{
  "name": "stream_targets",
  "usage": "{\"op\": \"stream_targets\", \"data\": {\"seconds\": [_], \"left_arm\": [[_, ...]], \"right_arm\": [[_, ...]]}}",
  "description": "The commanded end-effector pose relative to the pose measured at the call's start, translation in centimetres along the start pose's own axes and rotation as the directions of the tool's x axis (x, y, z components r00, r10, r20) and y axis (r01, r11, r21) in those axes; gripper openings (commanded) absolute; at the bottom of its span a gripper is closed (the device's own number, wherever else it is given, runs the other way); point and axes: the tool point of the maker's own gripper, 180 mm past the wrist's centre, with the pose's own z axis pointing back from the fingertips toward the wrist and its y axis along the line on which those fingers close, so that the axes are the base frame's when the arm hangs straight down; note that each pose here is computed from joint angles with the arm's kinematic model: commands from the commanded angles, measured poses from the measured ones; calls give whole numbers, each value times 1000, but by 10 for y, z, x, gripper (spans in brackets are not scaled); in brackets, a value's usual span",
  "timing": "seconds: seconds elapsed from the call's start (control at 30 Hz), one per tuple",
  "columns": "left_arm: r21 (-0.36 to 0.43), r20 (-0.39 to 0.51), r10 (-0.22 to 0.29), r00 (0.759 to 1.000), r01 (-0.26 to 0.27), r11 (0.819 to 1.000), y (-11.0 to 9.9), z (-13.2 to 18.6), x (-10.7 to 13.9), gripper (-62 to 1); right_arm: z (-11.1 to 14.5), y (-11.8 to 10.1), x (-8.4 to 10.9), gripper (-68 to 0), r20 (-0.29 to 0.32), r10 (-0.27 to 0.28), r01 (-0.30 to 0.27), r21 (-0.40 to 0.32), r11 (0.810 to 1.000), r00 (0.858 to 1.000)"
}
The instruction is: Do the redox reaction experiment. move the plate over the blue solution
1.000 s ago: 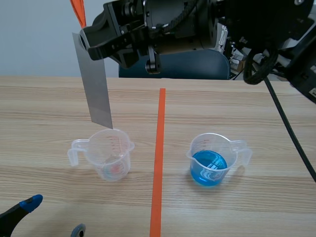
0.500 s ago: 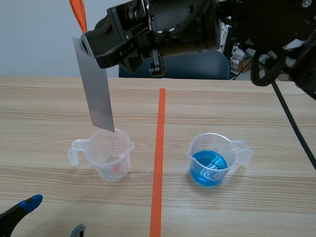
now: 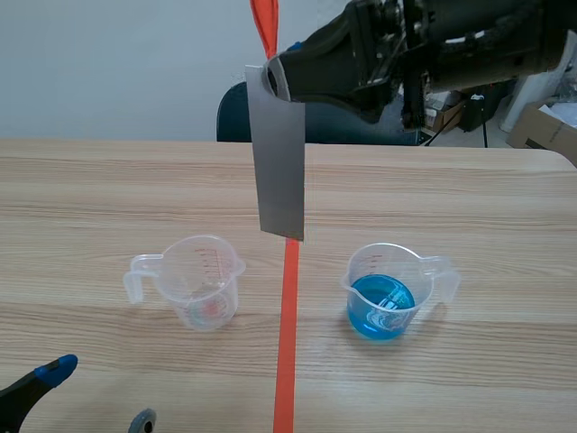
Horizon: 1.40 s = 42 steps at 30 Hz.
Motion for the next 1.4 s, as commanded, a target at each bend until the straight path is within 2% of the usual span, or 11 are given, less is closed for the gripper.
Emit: {"op": "stream_targets", "data": {"seconds": [0.0, 0.1, 0.37, 0.5, 0.63, 0.73, 0.93, 1.07, 1.2, 1.27, 1.37], "left_arm": [[-4, 22, -9, 1000, 9, 1000, 3, 2, 6, 14], [-8, 16, -34, 999, 34, 999, 7, 3, 7, 14], [-16, 42, -77, 996, 77, 997, 25, 14, 22, 14], [21, 64, -113, 992, 111, 994, 47, 25, 45, 14], [-14, 84, -146, 986, 147, 989, 60, 34, 73, 14], [-18, 100, -157, 983, 160, 987, 72, 39, 96, 14], [-47, 127, -138, 982, 145, 988, 86, 41, 138, 14], [-148, 110, -97, 989, 112, 983, 75, 39, 155, 14], [-224, 85, -50, 995, 68, 972, 63, 37, 165, 14], [-231, 86, -46, 995, 65, 971, 62, 35, 170, 14], [-245, 94, -77, 993, 98, 965, 61, 33, 172, 14]], "right_arm": [[12, -4, 14, -669, 31, 27, -27, -1, 1000, 999], [31, -4, 11, -669, 13, 27, -28, 16, 999, 1000], [72, -11, 7, -669, -27, 86, -86, 0, 996, 996], [86, -18, 4, -669, -43, 116, -118, -39, 992, 992], [90, -17, -11, -669, -59, 181, -184, -45, 982, 982], [92, -12, -23, -669, -56, 190, -192, -35, 981, 980], [99, -6, -27, -669, -3, 200, -200, -28, 979, 980], [102, -2, -25, -669, 42, 195, -195, -26, 981, 980], [104, -3, -31, -669, 54, 166, -165, -34, 986, 985], [105, -4, -34, -669, 53, 153, -151, -37, 988, 987], [106, -8, -36, -669, 50, 143, -140, -55, 989, 988]]}}
